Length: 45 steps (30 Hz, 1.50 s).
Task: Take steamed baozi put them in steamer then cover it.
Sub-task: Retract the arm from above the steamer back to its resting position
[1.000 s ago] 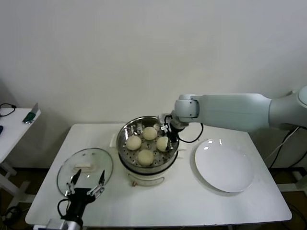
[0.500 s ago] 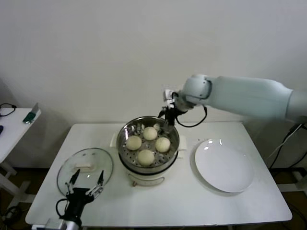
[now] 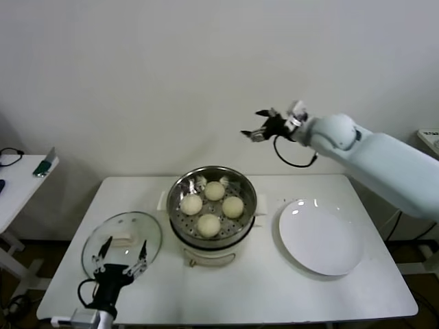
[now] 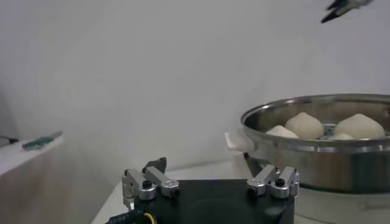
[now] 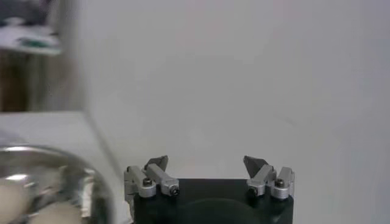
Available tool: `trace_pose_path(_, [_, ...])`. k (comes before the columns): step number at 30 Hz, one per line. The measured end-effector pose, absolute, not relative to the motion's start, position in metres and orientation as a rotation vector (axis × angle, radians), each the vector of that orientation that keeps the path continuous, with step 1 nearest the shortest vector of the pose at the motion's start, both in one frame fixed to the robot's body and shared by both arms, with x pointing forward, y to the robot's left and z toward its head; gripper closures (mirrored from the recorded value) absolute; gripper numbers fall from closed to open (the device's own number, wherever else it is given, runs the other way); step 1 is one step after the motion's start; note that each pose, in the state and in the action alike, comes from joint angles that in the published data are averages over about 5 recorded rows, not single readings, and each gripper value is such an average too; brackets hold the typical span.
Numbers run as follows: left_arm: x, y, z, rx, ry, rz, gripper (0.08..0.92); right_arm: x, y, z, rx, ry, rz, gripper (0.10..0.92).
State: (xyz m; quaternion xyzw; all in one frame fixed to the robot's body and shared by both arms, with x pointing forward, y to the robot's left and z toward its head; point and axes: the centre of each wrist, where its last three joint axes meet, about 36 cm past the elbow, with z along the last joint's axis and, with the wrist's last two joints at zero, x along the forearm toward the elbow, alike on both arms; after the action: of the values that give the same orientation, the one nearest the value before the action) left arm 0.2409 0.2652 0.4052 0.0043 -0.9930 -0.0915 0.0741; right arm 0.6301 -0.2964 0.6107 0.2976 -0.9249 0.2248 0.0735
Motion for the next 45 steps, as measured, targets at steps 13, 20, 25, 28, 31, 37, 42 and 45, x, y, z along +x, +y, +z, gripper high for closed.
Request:
trace_pose_path(13, [0.252,0.282,0.391,0.079,-2.992,-0.655,0.177,0.531,-0.398,0.469,0.429,-3.099,0.366,0.200])
trace_pose_path(20, [0.252,0.293,0.377,0.123,-2.920,-1.003,0.177,0.463,-0.411,0.399,0.268,-3.142,0.257,0.200])
trace_pose_path(25, [0.252,0.300,0.367,0.154,-2.854,-1.235,0.177,0.415,-0.406,0.354,0.201,-3.155,0.196,0.200])
trace_pose_path(28, [0.252,0.306,0.360,0.178,-2.798,-1.387,0.177,0.387,-0.399,0.329,0.175,-3.156,0.166,0.200])
trace_pose_path(31, [0.254,0.312,0.351,0.199,-2.725,-1.551,0.177,0.361,-0.391,0.307,0.153,-3.151,0.138,0.200])
trace_pose_path(37, [0.259,0.324,0.325,0.188,-2.537,-1.851,0.177,0.321,-0.374,0.276,0.101,-3.147,0.087,0.200])
trace_pose_path(42, [0.263,0.329,0.302,0.141,-2.400,-2.000,0.177,0.303,-0.364,0.268,0.069,-3.152,0.071,0.200])
trace_pose_path(45, [0.266,0.331,0.289,0.121,-2.336,-2.051,0.177,0.295,-0.360,0.266,0.053,-3.155,0.063,0.200])
